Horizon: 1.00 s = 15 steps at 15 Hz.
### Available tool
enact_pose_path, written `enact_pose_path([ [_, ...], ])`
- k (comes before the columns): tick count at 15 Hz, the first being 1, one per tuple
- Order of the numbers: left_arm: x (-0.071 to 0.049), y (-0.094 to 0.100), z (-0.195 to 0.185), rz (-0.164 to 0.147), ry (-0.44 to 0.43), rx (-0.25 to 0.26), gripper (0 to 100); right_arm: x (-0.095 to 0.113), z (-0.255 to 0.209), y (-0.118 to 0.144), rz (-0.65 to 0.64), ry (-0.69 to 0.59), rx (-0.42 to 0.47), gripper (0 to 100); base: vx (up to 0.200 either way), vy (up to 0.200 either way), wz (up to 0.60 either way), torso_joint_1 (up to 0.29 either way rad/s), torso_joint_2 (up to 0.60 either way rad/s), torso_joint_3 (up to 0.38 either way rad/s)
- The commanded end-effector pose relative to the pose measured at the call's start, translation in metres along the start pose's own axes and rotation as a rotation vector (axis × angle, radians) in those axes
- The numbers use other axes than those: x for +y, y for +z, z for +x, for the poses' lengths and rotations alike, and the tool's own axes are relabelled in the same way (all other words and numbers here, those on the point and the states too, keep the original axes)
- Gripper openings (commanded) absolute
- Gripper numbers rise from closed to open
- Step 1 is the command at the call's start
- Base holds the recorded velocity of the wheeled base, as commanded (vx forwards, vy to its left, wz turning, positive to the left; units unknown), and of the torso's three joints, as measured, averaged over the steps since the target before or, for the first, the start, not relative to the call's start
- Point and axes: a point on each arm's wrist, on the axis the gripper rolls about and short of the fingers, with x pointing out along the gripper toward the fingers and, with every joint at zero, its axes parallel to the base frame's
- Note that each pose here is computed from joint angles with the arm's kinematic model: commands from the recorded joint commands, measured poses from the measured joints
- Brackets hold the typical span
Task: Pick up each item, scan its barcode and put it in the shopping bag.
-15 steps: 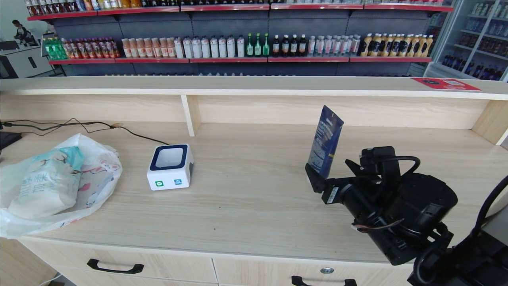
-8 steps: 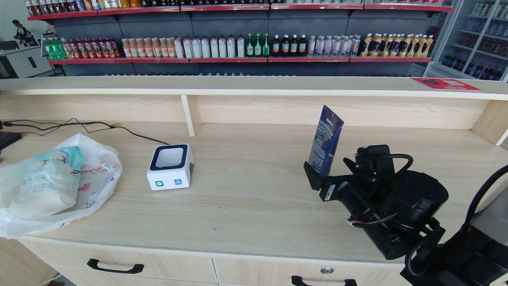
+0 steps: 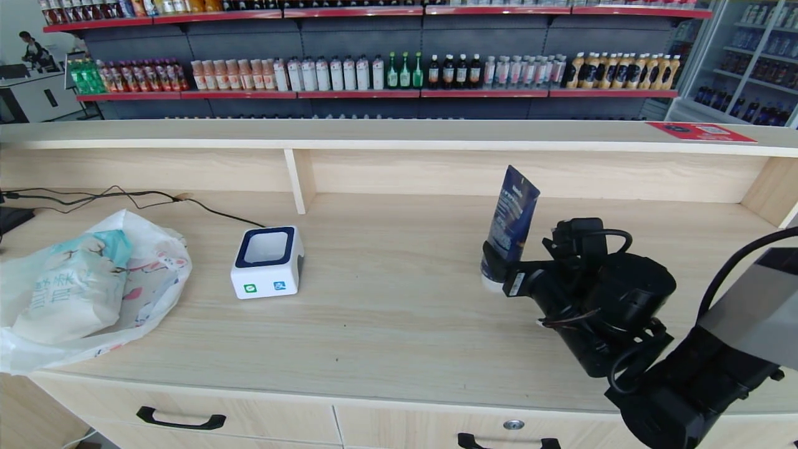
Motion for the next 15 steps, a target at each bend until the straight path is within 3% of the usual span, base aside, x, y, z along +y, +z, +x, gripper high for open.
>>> enact_pose_path([
  [1, 0.0, 0.0, 0.0, 0.0, 0.0, 0.0, 100, 0.003, 0.011, -0.008, -0.001, -0.002, -0.002, 100, 0.0, 0.0, 0.0, 0.0, 0.0, 0.0],
  [14, 0.0, 0.0, 0.0, 0.0, 0.0, 0.0, 100, 0.014, 0.031, -0.006, 0.005, 0.006, -0.061, 100, 0.0, 0.0, 0.0, 0.0, 0.0, 0.0],
  [15, 0.0, 0.0, 0.0, 0.0, 0.0, 0.002, 100, 0.014, 0.031, -0.003, 0.01, 0.006, -0.069, 0, 0.0, 0.0, 0.0, 0.0, 0.0, 0.0],
])
